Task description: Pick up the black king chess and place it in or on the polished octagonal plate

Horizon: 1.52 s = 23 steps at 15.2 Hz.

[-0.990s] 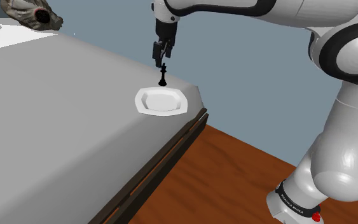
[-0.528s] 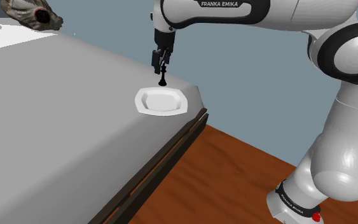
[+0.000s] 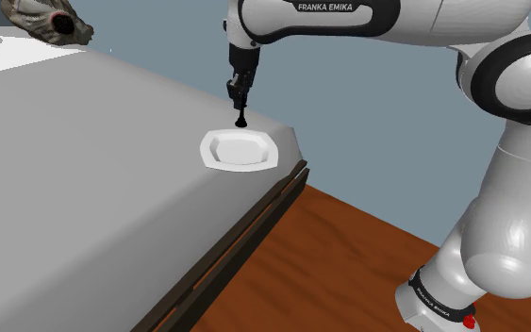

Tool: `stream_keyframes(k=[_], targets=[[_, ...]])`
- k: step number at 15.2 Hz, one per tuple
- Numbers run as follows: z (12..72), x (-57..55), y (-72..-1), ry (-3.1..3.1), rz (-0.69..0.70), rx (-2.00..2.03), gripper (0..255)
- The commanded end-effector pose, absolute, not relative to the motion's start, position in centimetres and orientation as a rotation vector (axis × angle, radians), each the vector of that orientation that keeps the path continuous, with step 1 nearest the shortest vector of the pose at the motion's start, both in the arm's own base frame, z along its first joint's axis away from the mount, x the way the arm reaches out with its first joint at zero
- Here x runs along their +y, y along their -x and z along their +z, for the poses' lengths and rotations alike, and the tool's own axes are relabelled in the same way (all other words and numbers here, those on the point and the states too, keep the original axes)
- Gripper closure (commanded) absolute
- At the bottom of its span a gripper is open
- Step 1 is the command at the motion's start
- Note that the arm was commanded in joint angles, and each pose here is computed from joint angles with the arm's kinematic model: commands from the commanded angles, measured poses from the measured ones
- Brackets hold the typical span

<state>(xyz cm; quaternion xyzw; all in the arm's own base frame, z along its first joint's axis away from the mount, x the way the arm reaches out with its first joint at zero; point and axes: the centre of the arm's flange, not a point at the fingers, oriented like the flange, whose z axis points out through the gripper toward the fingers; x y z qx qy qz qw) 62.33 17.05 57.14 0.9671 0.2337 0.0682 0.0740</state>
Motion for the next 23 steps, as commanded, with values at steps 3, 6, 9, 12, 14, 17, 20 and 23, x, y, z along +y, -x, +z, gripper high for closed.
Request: stream_keyframes(k=[3,6,9,12,14,17,20,23], targets=[[57.1,17.0,-62.3,-2.903,0.205,0.701,255],[57.1,17.0,-62.3,-2.903,0.205,0.701,255],[57.7,17.0,-62.3,-2.903,0.205,0.701,255],[59.2,17.0,-62.3,-2.903,0.205,0.701,255],[60.3,17.0,-62.3,-2.903,0.205,0.701,255],[61.9,17.0,-62.3,-2.903,0.205,0.701,255],[63.5,17.0,-62.3,-2.903,0.205,0.701,255],[65.1,17.0,-62.3,-2.903,0.205,0.701,255]])
